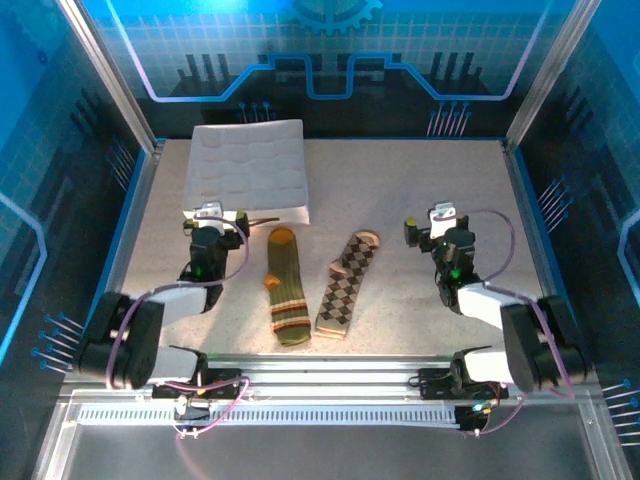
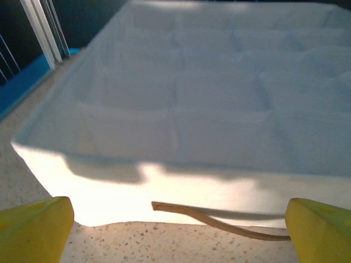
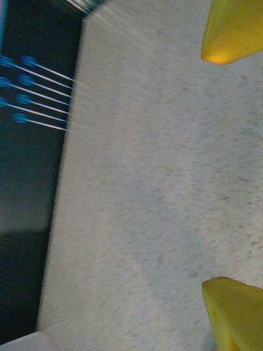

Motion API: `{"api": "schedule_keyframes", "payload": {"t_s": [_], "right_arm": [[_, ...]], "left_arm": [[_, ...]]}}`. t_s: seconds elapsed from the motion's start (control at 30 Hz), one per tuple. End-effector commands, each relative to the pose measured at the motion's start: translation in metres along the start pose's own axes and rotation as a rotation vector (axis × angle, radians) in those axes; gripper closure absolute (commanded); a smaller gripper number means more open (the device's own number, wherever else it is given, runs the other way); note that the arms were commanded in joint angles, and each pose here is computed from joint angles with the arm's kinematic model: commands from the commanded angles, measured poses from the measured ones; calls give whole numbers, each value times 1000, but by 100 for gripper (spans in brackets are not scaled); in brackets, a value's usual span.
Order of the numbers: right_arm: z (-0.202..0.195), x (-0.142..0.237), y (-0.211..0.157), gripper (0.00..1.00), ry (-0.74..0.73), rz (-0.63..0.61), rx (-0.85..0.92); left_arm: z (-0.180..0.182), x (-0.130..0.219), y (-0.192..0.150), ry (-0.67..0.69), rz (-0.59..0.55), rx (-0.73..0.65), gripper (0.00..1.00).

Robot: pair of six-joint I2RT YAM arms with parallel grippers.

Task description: Roll the socks

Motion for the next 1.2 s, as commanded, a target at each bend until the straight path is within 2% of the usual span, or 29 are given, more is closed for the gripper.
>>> {"api": "schedule_keyframes", "payload": {"t_s": [0.0, 0.07, 0.1, 0.13, 0.17, 0.2, 0.23, 0.27, 0.33, 0.4, 0.5, 0.57, 0.63, 0.7, 0.8, 0.87, 0.93, 1.07, 1.17], "right_arm": [[-24, 10, 81, 0, -144, -163, 45], [-39, 18, 144, 0, -194, -234, 18], [-52, 21, 172, 0, -232, -219, -59], [-66, 26, 191, 0, -279, -183, -180], [-76, 30, 192, 0, -312, -69, -304], [-82, 36, 195, 0, -323, -3, -416], [-92, 35, 192, 0, -360, 8, -541], [-94, 31, 188, 0, -289, 42, -631], [-79, 22, 195, 0, 9, 18, -715], [-54, 29, 201, 0, 91, -7, -603], [17, 47, 203, 1, 241, 17, -225], [72, 67, 183, 8, 412, 64, -9], [130, 99, 148, 21, 671, 76, 182], [181, 144, 111, 28, 914, 40, 371], [226, 202, 41, 32, 1192, -42, 632], [242, 221, 12, 34, 1276, -94, 775], [253, 224, -6, 35, 1295, -91, 859], [278, 233, -31, 37, 1403, -116, 997], [295, 230, -42, 40, 1402, -139, 1073]], "left_arm": [[2, 12, 69, 145, -144, 36, 1], [-14, 18, 115, 146, -191, 101, 1], [-15, 22, 134, 185, -164, 203, 1], [-15, 26, 143, 201, -68, 332, 1], [-15, 37, 139, 214, 120, 431, 0], [-12, 41, 139, 236, 203, 529, 1], [-19, 37, 135, 174, 280, 618, 1], [-32, 31, 130, 60, 382, 701, 1], [-53, 35, 121, -18, 524, 764, 1], [-73, 52, 101, -33, 666, 746, 5], [-102, 87, 44, -48, 951, 724, 30], [-110, 115, -1, -3, 1122, 695, 43], [-112, 136, -37, 32, 1223, 670, 55], [-111, 149, -69, 52, 1313, 694, 64], [-112, 153, -99, 68, 1395, 705, 73], [-113, 153, -111, 74, 1423, 689, 79], [-114, 153, -120, 81, 1455, 681, 84], [-110, 160, -138, 112, 1505, 685, 87], [-103, 165, -146, 131, 1517, 678, 92]]}}
Point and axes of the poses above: each hand's point on the last joint's axis, 136 mm out from that joint toward the fingers, its own x axis back along the fingers, its own z axis along the line the jaws close on, y = z × x, the point moved 3 cm from there along x, back along the fingers, and after that the axes turned 4 degrees about x, right-handed, at the moved point
